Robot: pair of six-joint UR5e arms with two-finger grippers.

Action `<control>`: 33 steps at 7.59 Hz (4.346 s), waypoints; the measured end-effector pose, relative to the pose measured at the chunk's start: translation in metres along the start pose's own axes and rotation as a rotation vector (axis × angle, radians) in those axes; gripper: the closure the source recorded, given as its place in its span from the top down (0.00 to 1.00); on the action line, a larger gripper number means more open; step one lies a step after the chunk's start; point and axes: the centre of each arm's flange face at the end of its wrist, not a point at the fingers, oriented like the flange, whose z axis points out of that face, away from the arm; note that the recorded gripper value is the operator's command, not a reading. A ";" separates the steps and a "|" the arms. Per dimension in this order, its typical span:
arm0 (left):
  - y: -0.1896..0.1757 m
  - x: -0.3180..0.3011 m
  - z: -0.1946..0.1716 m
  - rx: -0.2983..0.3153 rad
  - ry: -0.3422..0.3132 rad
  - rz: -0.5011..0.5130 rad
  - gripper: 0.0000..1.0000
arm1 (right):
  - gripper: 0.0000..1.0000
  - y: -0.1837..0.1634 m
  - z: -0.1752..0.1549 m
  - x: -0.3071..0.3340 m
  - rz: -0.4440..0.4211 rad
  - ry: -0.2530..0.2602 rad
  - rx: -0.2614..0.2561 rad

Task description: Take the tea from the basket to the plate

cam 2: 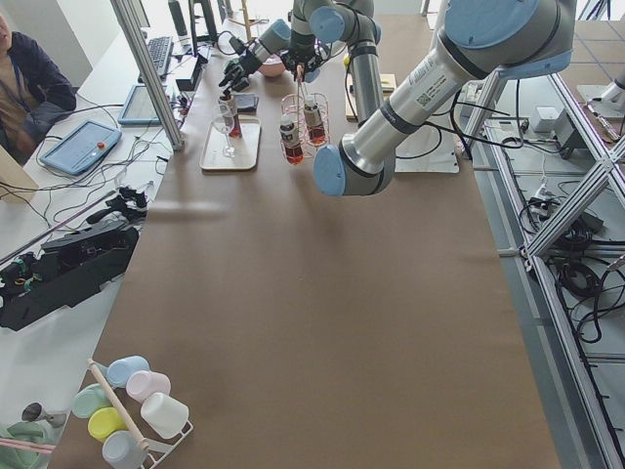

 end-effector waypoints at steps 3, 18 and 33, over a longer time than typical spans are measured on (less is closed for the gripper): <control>0.042 -0.055 -0.040 -0.046 -0.055 0.007 0.00 | 1.00 -0.008 -0.006 -0.004 0.042 -0.015 0.014; 0.581 -0.298 -0.055 -0.284 0.000 0.042 0.00 | 1.00 0.111 -0.332 0.316 0.203 0.300 -0.738; 0.604 -0.313 -0.041 -0.284 -0.037 -0.042 0.98 | 1.00 0.236 -0.386 0.470 0.531 0.136 -0.960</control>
